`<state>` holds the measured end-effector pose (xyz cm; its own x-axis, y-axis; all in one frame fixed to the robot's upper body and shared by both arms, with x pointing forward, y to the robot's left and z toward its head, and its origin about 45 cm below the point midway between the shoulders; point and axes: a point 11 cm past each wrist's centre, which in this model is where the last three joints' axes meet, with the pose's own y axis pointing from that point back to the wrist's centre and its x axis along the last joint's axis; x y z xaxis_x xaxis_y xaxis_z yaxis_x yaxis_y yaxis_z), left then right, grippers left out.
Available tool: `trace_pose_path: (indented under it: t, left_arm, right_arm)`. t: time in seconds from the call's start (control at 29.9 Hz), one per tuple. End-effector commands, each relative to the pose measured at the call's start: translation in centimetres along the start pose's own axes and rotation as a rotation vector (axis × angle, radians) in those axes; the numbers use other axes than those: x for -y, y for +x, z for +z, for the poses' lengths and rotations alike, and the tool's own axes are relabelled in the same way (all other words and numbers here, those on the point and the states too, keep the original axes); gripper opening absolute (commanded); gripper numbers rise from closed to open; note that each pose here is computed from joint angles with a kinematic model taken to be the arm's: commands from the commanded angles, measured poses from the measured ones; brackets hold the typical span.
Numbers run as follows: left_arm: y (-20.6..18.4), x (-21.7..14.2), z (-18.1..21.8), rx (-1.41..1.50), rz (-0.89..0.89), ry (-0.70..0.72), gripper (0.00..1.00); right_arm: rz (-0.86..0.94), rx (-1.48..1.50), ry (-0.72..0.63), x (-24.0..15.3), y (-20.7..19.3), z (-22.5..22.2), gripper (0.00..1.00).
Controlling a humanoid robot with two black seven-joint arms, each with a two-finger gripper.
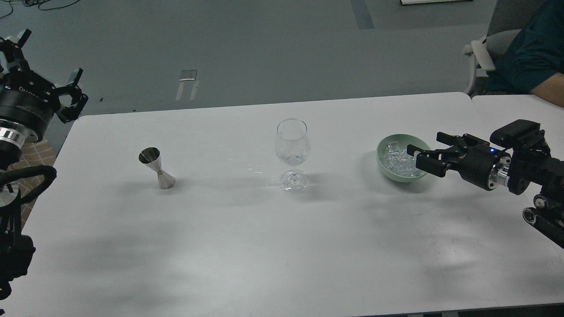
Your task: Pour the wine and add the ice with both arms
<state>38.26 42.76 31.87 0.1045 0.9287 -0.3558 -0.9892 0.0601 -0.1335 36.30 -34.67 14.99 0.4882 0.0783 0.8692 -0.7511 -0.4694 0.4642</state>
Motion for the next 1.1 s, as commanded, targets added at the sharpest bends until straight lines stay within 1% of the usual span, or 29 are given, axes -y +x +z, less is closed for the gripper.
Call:
trace_pose_path:
  t: [0.0,0.13,0.2,0.4,0.53,0.67,0.77,0.9,1.07]
  left_arm:
    - [-0.1,0.0,-0.2,-0.008,-0.001,0.001,0.98]
    - [-0.2,0.0,-0.5,-0.015,-0.004,0.003,0.98]
    - [-0.2,-0.1,-0.6,-0.016,-0.003,0.006,0.98]
    - [-0.2,-0.1,-0.6,-0.016,-0.004,0.004,0.98]
    - [-0.3,-0.1,-0.7,-0.019,-0.005,0.004,0.98]
    - [-0.4,0.0,-0.7,-0.02,-0.005,0.004,0.98]
    - [-0.4,0.0,-0.7,-0.021,-0.007,0.003,0.98]
    - [-0.4,0.0,-0.6,-0.02,-0.008,0.002,0.98]
    - [-0.5,0.0,-0.7,-0.021,-0.009,0.001,0.98]
  right_arm:
    - [-0.018,0.016,-0.003,1.1,-0.1,-0.1,1.0]
    - [-0.001,0.025,0.019,2.4,0.3,-1.2,1.0]
    - [0.012,0.021,0.018,3.0,1.1,-1.2,1.0]
    - [0.012,0.024,0.011,3.9,1.4,-1.3,1.0]
    - [-0.03,0.007,0.012,4.0,0.4,-1.3,0.99]
    - [-0.068,-0.009,0.024,4.2,-0.3,-1.7,0.94]
    - [-0.069,-0.009,0.021,4.2,-0.2,-1.6,0.92]
    - [-0.075,-0.008,0.02,4.2,-0.1,-1.6,0.79]
    - [-0.074,-0.01,0.016,4.2,0.0,-1.6,0.75]
